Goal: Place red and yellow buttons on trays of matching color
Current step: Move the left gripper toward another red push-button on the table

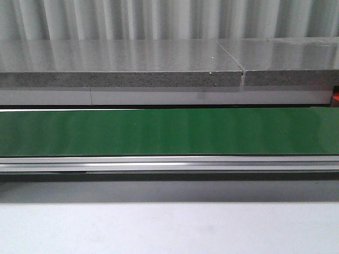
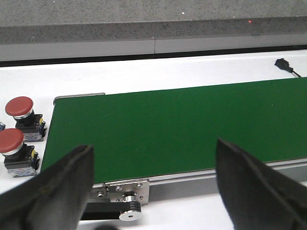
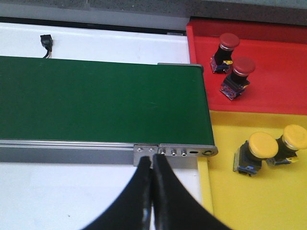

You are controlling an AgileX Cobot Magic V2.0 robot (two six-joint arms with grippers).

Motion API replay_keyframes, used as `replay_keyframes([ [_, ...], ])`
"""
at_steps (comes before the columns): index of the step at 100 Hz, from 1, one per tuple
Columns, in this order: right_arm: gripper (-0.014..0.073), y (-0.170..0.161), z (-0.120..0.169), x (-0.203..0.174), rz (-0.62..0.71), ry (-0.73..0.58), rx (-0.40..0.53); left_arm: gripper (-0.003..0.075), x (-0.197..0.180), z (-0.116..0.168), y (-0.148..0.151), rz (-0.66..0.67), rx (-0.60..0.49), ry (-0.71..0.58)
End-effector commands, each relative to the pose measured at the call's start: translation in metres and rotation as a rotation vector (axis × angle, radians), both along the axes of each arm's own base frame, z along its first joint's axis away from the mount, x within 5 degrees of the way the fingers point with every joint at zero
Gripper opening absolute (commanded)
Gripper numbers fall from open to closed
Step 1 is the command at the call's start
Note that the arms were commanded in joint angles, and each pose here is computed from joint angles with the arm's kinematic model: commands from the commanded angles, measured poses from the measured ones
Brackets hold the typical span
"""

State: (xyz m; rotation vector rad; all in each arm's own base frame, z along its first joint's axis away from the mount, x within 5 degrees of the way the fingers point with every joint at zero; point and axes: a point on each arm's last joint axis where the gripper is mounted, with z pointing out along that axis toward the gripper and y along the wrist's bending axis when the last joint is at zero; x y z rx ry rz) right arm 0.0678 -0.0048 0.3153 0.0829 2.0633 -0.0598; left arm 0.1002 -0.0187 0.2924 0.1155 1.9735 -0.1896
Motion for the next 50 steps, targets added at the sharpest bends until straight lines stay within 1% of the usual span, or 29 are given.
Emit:
replay_keyframes([
  [1,-0.0071,-0.001,0.012,0.002,-0.006,-0.08,-0.026,0.0567,0.003,0.016,0.0,0.009,-0.028,-0.107],
  [18,-0.0071,-0.001,0.012,0.002,-0.006,-0.08,-0.026,0.0567,0.003,0.017,0.0,0.016,-0.036,-0.118],
  [24,-0.0071,-0.001,0.012,0.002,-0.006,-0.08,-0.026,0.0567,0.004,0.021,0.001,0.037,-0.067,-0.13],
  [40,-0.0071,-0.001,0.012,0.002,-0.006,-0.08,-0.026,0.0567,0.015,0.036,0.009,0.149,-0.175,-0.126],
  [50,-0.0071,-0.001,0.012,0.002,-0.006,-0.08,-0.026,0.0567,0.03,0.045,0.018,0.233,-0.192,-0.089],
])
